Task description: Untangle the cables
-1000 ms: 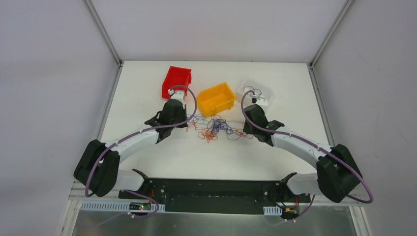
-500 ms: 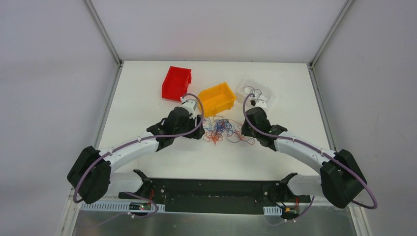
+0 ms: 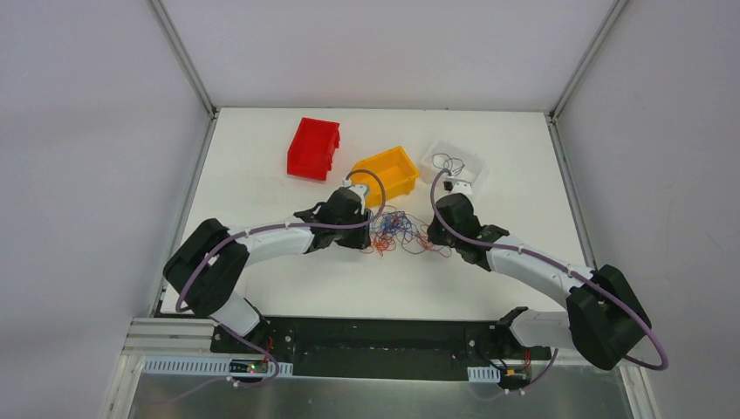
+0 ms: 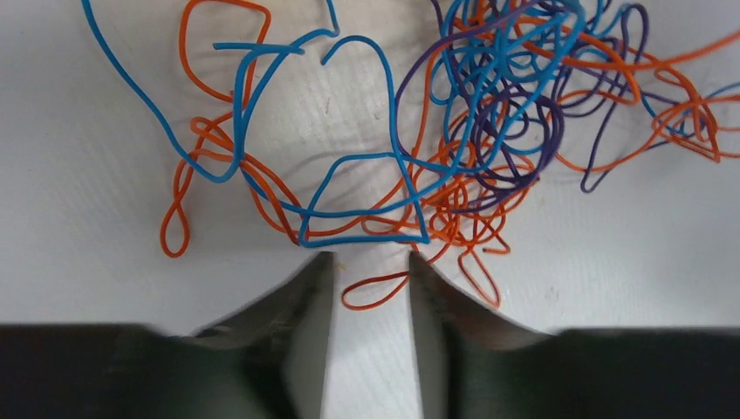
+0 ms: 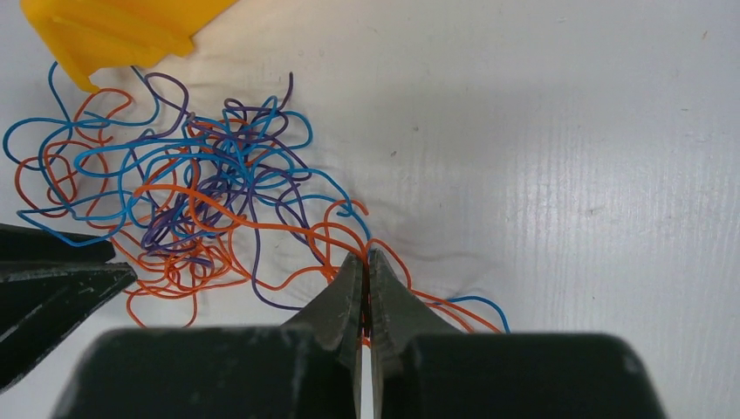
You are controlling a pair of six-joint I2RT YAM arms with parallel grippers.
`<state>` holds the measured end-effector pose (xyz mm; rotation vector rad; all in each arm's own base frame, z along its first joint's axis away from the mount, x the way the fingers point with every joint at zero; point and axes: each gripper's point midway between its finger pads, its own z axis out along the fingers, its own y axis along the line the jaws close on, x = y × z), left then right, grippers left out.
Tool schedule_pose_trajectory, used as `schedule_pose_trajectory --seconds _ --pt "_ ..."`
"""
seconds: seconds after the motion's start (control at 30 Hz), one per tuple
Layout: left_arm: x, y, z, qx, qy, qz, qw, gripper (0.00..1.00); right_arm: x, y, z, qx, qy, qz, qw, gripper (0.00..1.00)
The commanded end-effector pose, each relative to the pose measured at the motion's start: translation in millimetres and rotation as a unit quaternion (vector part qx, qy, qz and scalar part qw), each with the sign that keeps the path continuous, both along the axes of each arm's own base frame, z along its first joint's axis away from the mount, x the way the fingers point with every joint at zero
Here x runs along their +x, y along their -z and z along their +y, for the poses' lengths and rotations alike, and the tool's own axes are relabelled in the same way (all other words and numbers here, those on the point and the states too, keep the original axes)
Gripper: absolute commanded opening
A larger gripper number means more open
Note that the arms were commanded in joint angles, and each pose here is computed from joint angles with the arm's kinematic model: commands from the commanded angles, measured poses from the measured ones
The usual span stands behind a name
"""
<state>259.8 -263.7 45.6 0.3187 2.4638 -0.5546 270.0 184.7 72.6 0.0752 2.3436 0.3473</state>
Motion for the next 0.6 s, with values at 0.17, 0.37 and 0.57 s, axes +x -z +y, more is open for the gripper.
schedule_pose_trajectory --seconds 0.17,0.37,0.57 --pt "18.3 -22.1 19.0 0.007 -0.068 -0.046 0.997 0.0 15.1 -3.4 -42.8 -0.048 0.118 -0.038 0.991 0.0" --pt "7.1 -45.1 108.5 0.026 -0.163 -0.059 0.984 0.0 16.1 -6.5 -106.4 -0.086 0.276 -0.059 0.955 0.0" --pt "-2.0 -76.5 163.0 -0.012 -0.251 -0.098 0.963 0.0 10.8 -12.7 -131.9 -0.05 0.338 -0.078 0.936 0.0"
